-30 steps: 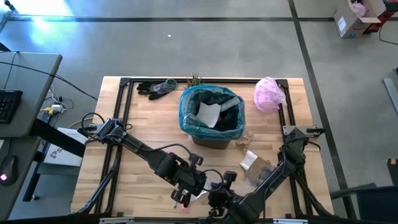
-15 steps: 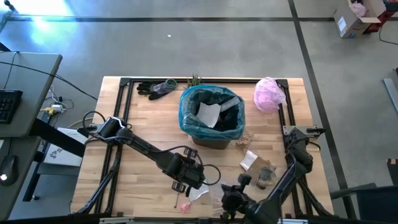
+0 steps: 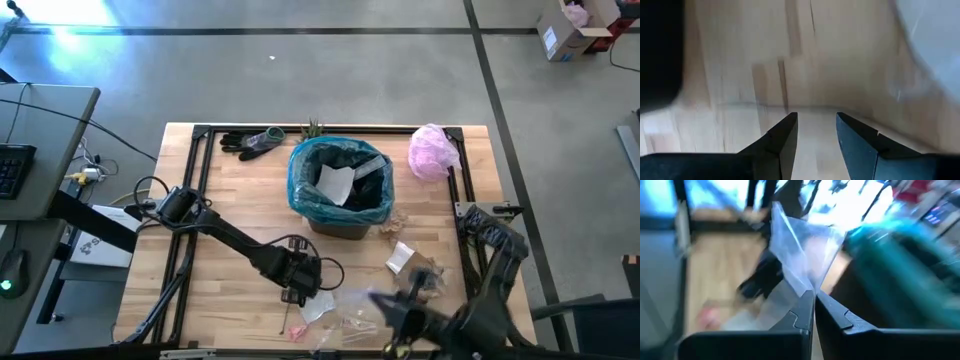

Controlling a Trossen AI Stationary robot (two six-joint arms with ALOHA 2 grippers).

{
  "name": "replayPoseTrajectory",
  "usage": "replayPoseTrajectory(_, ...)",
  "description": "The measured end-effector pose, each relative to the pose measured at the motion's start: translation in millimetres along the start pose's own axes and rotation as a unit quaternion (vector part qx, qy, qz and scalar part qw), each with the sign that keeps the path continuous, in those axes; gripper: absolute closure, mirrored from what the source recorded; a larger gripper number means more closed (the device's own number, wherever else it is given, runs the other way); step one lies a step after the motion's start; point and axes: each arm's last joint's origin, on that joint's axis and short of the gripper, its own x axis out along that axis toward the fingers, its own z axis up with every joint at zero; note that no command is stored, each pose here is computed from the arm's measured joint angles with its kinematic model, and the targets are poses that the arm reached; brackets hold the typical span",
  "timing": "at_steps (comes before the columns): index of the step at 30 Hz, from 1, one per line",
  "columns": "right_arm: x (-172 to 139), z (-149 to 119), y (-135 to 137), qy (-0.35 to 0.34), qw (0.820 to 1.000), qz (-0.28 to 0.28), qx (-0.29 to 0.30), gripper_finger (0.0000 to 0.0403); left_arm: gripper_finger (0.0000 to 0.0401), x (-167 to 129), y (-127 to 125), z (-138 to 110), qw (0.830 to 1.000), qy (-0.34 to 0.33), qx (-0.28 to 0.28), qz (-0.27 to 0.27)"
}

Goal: Place trash/remove bag and relplace
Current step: Put the transparent plastic into the trash bin

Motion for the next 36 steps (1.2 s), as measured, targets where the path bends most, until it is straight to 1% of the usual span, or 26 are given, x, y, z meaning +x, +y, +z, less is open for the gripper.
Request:
replayPoseTrajectory(4,-6,24,-38,-0.054,0.998,-0.039,0.021,0.0403,0.0282,-10,-3,11,0.997,-0.073,-0.017,0.018)
replayPoseTrajectory(7,-4,41,-68,-0.067,0.995,-0.064,0.033,0.0403,0.0282,-26,-6,21,0.990,-0.139,-0.027,0.018)
replayPoseTrajectory(12,13,63,-119,-0.060,0.990,-0.112,0.055,0.0403,0.0282,-58,-12,28,0.973,-0.225,-0.038,0.026)
replayPoseTrajectory(17,39,77,-164,-0.015,0.988,-0.141,0.056,0.0403,0.0282,-96,-24,28,0.952,-0.301,-0.052,0.018)
replayPoseTrajectory(23,83,84,-204,0.076,0.987,-0.131,0.052,0.0403,0.0282,-145,-47,18,0.921,-0.389,-0.035,-0.001)
replayPoseTrajectory(28,109,89,-229,0.117,0.987,-0.088,0.073,0.0403,0.0282,-181,-62,2,0.898,-0.439,-0.017,0.005)
replayPoseTrajectory(32,125,91,-247,0.138,0.984,-0.057,0.094,0.0403,0.0282,-200,-69,-10,0.889,-0.457,-0.018,0.021)
replayPoseTrajectory(34,134,90,-254,0.153,0.982,-0.034,0.106,0.0403,0.0282,-204,-72,-15,0.888,-0.459,-0.018,0.032)
replayPoseTrajectory(36,144,88,-258,0.168,0.979,-0.028,0.107,0.0403,0.0282,-207,-74,-20,0.889,-0.456,-0.016,0.049)
